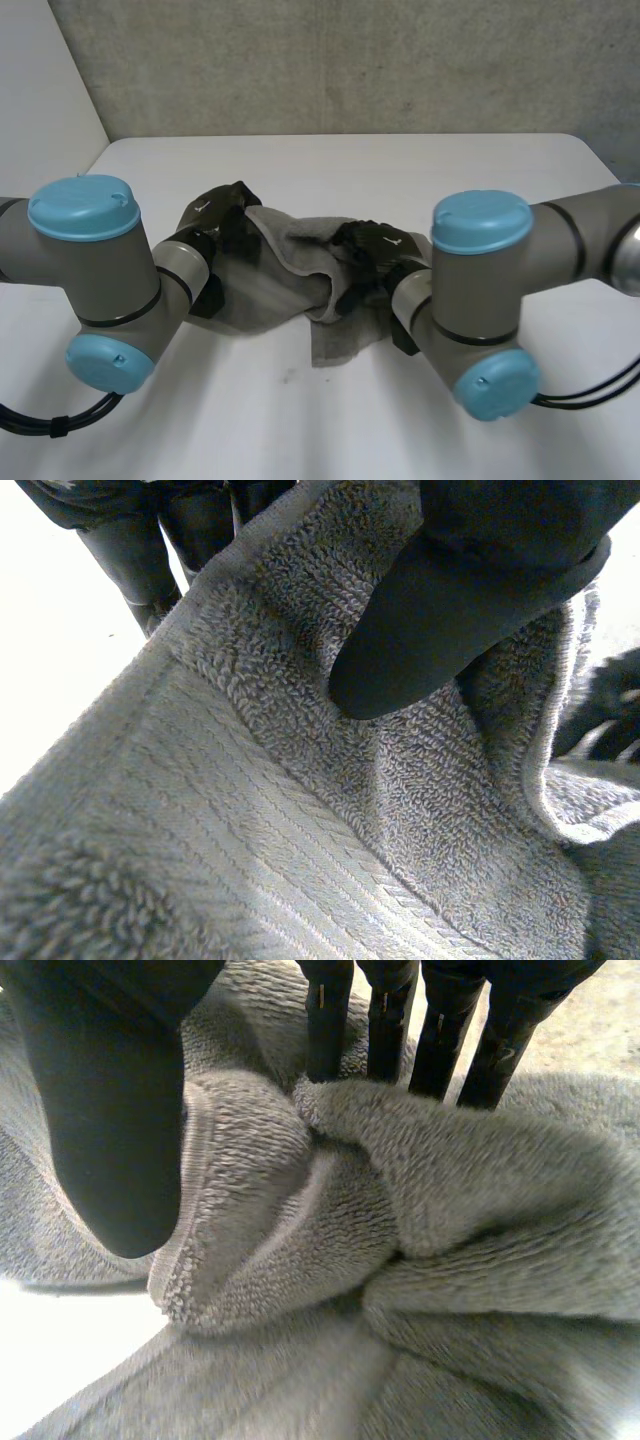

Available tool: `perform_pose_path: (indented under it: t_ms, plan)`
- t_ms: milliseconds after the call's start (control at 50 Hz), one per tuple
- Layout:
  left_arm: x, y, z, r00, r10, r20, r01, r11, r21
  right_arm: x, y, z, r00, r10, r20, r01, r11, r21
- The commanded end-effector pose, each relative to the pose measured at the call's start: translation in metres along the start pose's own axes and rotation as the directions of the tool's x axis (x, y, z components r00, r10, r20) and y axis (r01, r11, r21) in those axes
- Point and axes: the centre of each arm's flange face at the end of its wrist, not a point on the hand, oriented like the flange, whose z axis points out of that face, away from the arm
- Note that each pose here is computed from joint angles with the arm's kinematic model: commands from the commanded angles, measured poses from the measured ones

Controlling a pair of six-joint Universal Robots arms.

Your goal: Fold the towel.

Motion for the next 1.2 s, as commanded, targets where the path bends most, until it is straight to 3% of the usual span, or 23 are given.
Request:
perform_pose_path:
  t_ms: [20,180,340,480,520,540,580,600,660,720,760,820,960,1020,1060,1200]
  plan:
    - [0.000,0.000,0.000,1.000,-0.001,-0.001,0.001,1.000,0.000,-0.014,0.010,0.016,0.999,0.021,0.033,-0.021,1.000,0.002]
    - [0.000,0.000,-0.001,1.000,-0.001,-0.001,0.001,1.000,-0.001,-0.011,0.027,0.034,0.999,0.043,0.006,-0.043,0.999,-0.009]
    - [0.001,-0.001,-0.002,1.000,0.000,-0.002,0.000,1.000,0.002,0.000,0.026,0.040,0.994,0.024,-0.106,-0.018,0.998,0.052]
    - [0.000,-0.003,-0.002,1.000,0.007,-0.001,-0.007,1.000,0.007,-0.011,-0.046,0.000,0.983,-0.141,-0.118,0.162,0.967,0.195]
    - [-0.002,-0.002,-0.002,1.000,0.023,0.004,-0.023,1.000,0.001,-0.011,-0.063,-0.012,0.952,-0.285,-0.113,0.303,0.932,0.199]
    - [-0.002,0.001,-0.002,0.999,0.051,0.005,-0.051,0.999,-0.007,-0.011,-0.063,-0.012,0.952,-0.286,-0.113,0.304,0.932,0.199]
    - [-0.003,0.005,-0.002,0.996,0.085,0.007,-0.085,0.996,-0.021,-0.004,-0.064,-0.022,0.888,-0.451,-0.090,0.459,0.878,0.137]
    - [-0.004,0.010,-0.003,0.992,0.123,0.008,-0.123,0.992,-0.035,-0.004,-0.064,-0.022,0.888,-0.451,-0.089,0.460,0.877,0.137]
    - [-0.005,0.020,-0.005,0.978,0.210,0.001,-0.210,0.975,-0.067,0.006,-0.048,-0.032,0.784,-0.620,-0.027,0.620,0.785,-0.014]
    - [-0.004,0.026,-0.006,0.962,0.272,-0.010,-0.272,0.959,-0.083,0.009,-0.043,-0.033,0.755,-0.656,-0.014,0.655,0.754,-0.056]
    - [-0.001,0.028,-0.006,0.930,0.366,-0.030,-0.367,0.927,-0.080,0.017,-0.031,-0.031,0.702,-0.712,0.020,0.708,0.694,-0.130]
    - [0.003,0.027,-0.004,0.901,0.431,-0.043,-0.433,0.899,-0.067,0.021,-0.028,-0.025,0.674,-0.739,0.022,0.734,0.664,-0.142]
    - [0.009,0.015,0.002,0.892,0.451,-0.041,-0.452,0.892,-0.020,0.026,-0.038,-0.012,0.678,-0.731,-0.078,0.723,0.682,-0.106]
    - [0.010,0.013,0.001,0.893,0.448,-0.040,-0.449,0.893,-0.016,0.027,-0.034,-0.008,0.715,-0.692,-0.103,0.687,0.722,-0.081]
    - [0.009,0.015,0.001,0.894,0.445,-0.039,-0.446,0.895,-0.022,0.031,-0.026,-0.006,0.776,-0.619,-0.116,0.617,0.785,-0.061]
    - [0.006,0.023,-0.001,0.897,0.439,-0.043,-0.441,0.896,-0.050,0.040,-0.016,-0.004,0.854,-0.502,-0.133,0.501,0.864,-0.045]
